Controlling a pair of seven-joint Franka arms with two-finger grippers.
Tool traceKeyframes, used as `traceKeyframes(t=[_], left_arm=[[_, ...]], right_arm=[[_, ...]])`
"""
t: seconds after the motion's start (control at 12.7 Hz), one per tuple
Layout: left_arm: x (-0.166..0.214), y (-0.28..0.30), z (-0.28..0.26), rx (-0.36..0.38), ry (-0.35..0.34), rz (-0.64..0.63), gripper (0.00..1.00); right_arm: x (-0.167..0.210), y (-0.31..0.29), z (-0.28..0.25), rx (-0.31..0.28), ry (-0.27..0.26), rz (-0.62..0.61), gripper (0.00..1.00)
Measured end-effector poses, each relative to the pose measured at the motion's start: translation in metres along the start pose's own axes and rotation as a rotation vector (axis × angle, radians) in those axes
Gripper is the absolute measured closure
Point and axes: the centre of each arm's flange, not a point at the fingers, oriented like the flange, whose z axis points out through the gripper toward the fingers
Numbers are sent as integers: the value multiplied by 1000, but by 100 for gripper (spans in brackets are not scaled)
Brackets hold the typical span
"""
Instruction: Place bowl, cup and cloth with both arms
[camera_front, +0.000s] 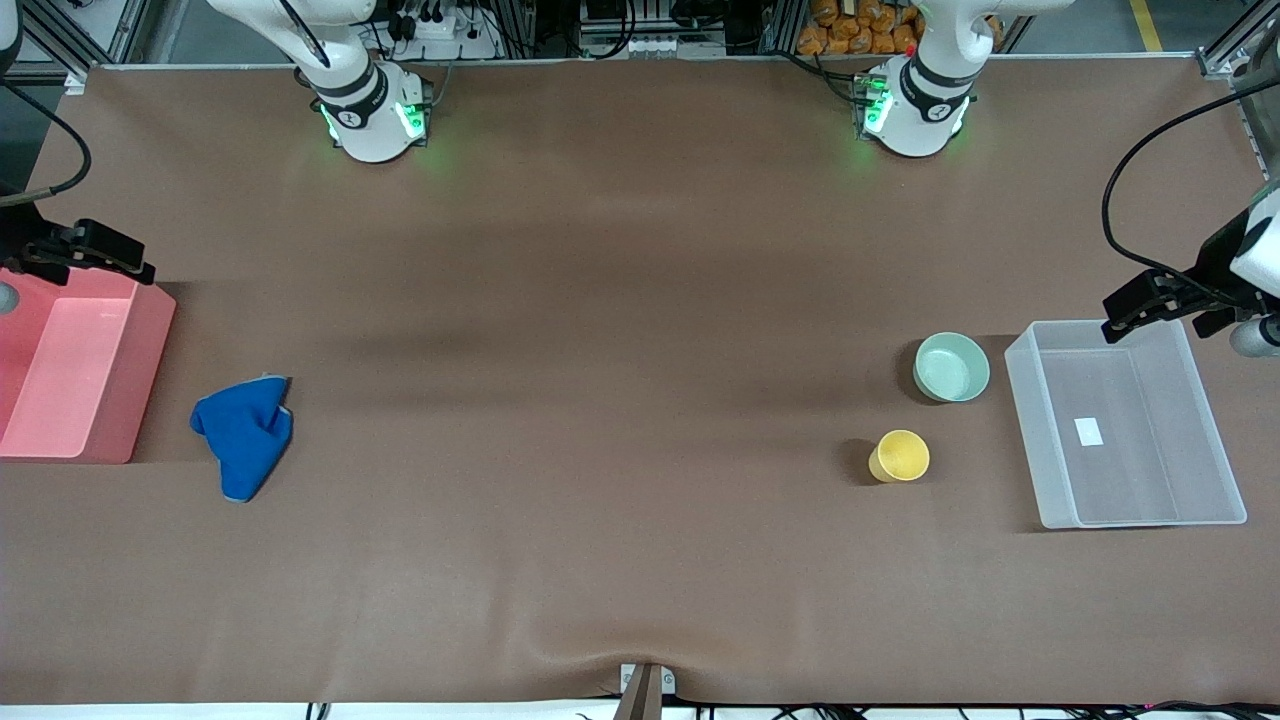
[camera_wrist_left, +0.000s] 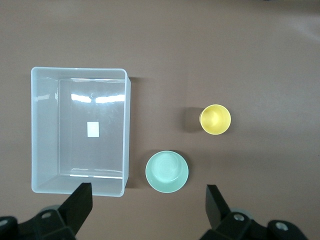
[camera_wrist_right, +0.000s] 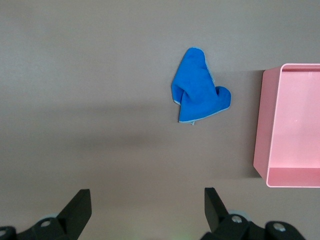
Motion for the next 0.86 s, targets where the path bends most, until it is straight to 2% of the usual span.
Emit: traceKeyframes(t=[0.86], left_arm=[[1, 3, 9, -2, -20, 4, 0]], right_arm=[[0, 2, 0, 0, -2, 7, 0]])
